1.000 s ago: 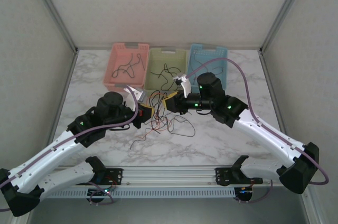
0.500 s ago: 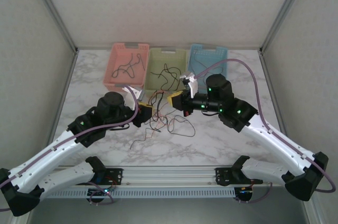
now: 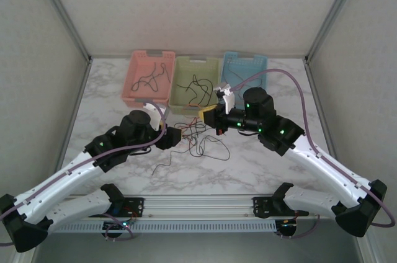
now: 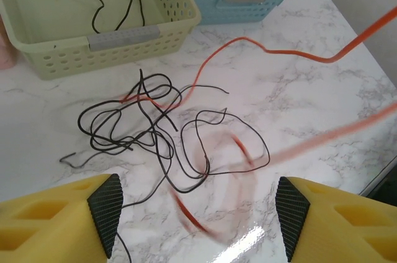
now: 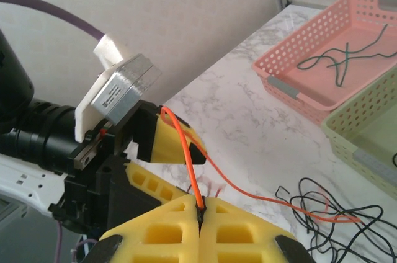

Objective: Untangle the cables

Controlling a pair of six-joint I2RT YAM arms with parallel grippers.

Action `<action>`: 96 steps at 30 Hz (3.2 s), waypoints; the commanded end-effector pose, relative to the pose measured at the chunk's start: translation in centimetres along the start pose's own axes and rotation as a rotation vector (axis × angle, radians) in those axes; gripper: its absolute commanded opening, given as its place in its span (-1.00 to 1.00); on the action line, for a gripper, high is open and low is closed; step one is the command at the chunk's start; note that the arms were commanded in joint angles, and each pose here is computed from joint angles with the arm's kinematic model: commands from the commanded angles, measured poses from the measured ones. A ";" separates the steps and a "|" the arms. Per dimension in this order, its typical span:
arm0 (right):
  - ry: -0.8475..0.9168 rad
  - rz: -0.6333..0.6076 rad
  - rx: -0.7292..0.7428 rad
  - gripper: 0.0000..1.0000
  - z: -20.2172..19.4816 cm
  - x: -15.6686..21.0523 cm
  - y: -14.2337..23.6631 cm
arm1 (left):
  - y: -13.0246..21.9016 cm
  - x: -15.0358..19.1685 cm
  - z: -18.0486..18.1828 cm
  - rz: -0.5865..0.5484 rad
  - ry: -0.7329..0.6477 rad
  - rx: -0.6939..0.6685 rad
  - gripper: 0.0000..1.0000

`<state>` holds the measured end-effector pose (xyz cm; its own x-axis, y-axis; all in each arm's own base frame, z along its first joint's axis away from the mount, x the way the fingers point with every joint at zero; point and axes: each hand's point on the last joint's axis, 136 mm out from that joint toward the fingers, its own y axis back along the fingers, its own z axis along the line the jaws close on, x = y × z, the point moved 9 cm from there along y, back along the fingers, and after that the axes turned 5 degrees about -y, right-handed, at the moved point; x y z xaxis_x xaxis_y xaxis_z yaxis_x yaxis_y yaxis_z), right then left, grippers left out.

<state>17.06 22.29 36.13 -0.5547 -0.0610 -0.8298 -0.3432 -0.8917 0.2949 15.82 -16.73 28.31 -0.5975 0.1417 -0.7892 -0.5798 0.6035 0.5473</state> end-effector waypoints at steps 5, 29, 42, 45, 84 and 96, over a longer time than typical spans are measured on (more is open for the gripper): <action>0.008 -0.156 0.118 -1.00 1.1 -3.7 2.3 | -0.4 1.3 0.5 0.019 0.026 -0.017 0.38; -0.046 -0.239 0.097 -1.00 2.9 -7.5 4.4 | 0.1 0.2 -2.0 -0.086 0.054 0.283 0.50; -0.104 -0.228 0.005 -1.00 3.8 -7.8 4.6 | -1.8 -2.7 -3.9 -0.178 -0.052 0.403 0.41; -0.108 -0.222 0.001 -1.00 3.8 -7.7 4.5 | -1.8 -3.0 -4.0 -0.199 -0.067 0.402 0.31; -0.179 -0.326 0.468 -1.00 -0.4 -5.2 7.2 | 2.8 -1.2 -3.0 -0.253 -0.098 0.377 -0.85; -0.268 -0.325 0.720 -1.00 -5.3 -2.9 7.3 | 6.0 -1.4 -3.4 -0.342 -0.108 0.454 -1.00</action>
<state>19.51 14.84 39.59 -0.4799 0.3003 -0.8243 -0.8392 -0.4310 0.3316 12.13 -16.31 33.48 -0.3358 -0.0424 -0.9410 -0.4459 0.8871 0.1191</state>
